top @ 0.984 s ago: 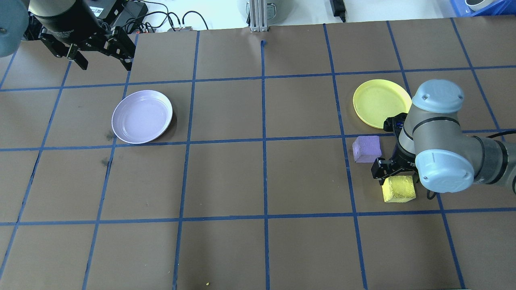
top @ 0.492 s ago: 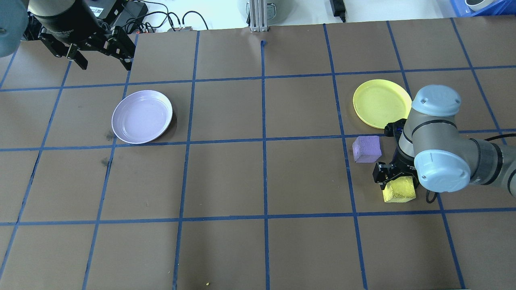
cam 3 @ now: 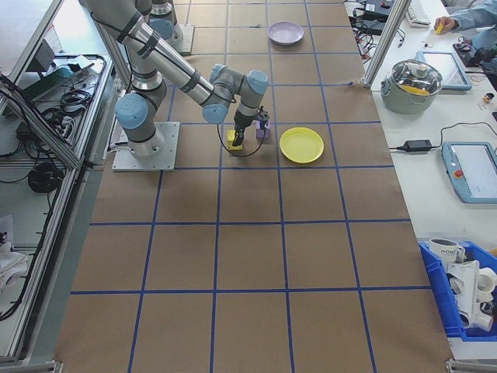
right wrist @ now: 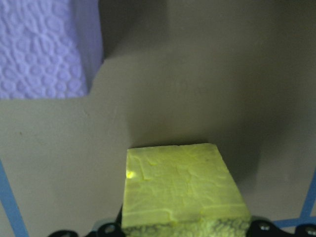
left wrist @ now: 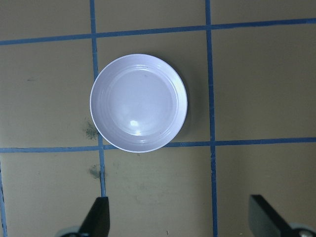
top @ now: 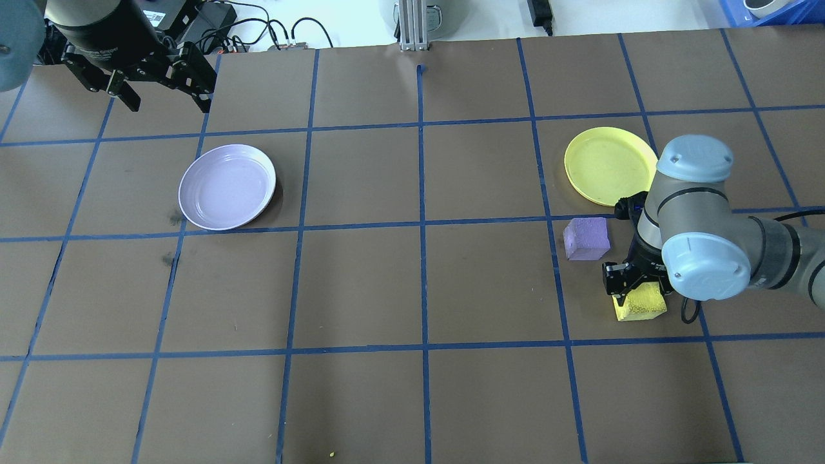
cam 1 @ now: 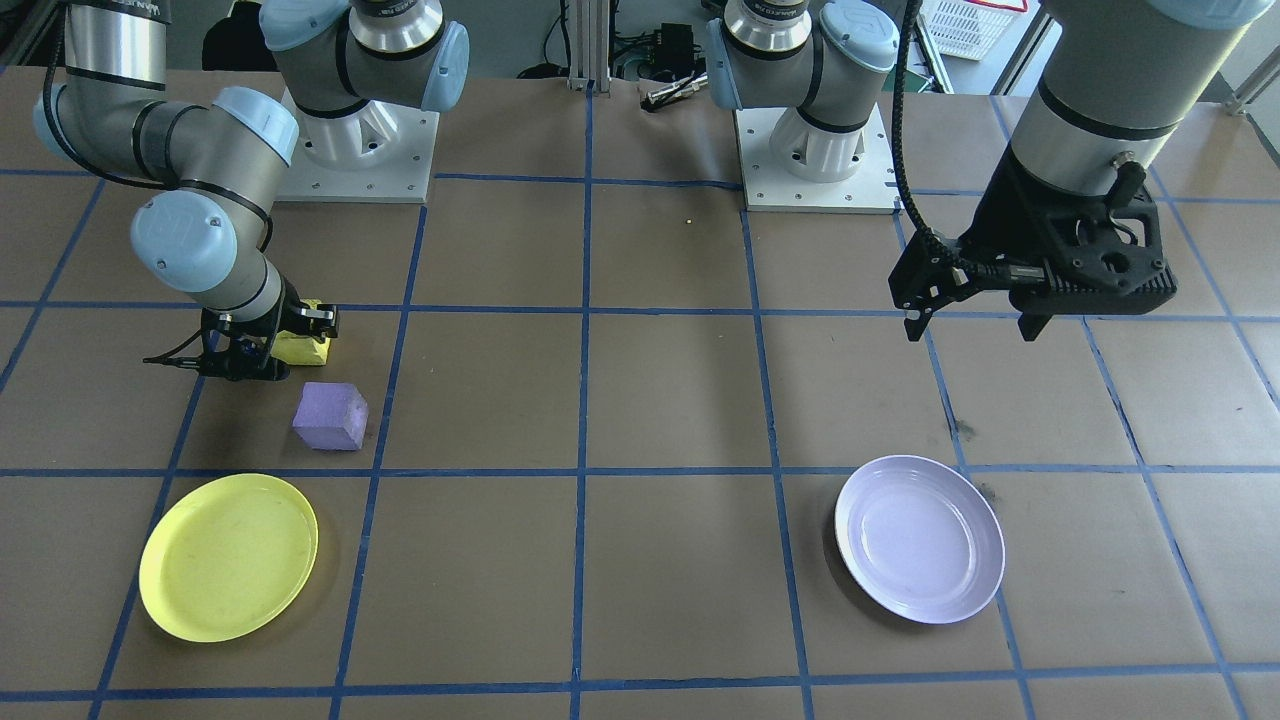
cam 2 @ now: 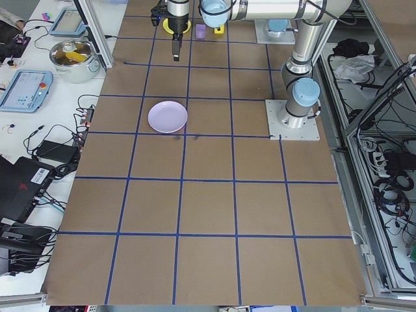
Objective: Sort blocks by color into plates
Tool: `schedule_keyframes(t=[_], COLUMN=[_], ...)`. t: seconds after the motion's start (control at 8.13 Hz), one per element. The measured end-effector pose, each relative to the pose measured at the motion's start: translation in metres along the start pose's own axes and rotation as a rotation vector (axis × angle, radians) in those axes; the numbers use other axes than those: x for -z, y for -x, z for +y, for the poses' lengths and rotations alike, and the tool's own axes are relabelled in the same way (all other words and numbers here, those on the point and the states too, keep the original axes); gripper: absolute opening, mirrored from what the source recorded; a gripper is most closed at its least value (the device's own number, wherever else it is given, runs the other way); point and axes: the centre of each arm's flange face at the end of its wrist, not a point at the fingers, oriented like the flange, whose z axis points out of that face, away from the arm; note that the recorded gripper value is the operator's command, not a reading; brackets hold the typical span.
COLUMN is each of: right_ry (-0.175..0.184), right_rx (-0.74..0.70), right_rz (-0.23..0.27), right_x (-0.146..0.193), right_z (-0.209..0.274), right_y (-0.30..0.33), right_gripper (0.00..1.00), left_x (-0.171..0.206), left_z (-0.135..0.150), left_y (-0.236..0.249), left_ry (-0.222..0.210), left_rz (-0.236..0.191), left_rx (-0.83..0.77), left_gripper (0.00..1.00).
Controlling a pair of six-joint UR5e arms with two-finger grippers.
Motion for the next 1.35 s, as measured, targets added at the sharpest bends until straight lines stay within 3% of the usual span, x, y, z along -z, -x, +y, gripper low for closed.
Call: schedule_keyframes(t=[0.37,0.49,0.74,1.11,1.35], right_ry=[0.003,-0.019,-0.073,-0.118,-0.125], right_rx=[-0.008,-0.012,-0.019,-0.008,0.009], right_rz=[0.005,0.006,0.007,-0.051,-0.078], right_x=[0.064,0.092,0.131,0.14,0.12], right_z=[-0.03,-0.044,-0.087,-0.18,-0.22], right_y=[-0.016,-0.022,-0.035,-0.038,-0.027], right_gripper=[0.57,0.62,0.62,0.64,1.0], left_x=[0.0,0.0,0.0,0.0,0.0], left_z=[0.0,0.0,0.0,0.0,-0.001], left_y=[0.0,0.0,0.0,0.0,0.001], left_ry=[0.001,0.001,0.0,0.0,0.0], left_rz=[0.0,0.0,0.0,0.0,0.0], left_rx=[0.0,0.0,0.0,0.0,0.001], left_gripper=[1.0,1.0,1.0,1.0,1.0])
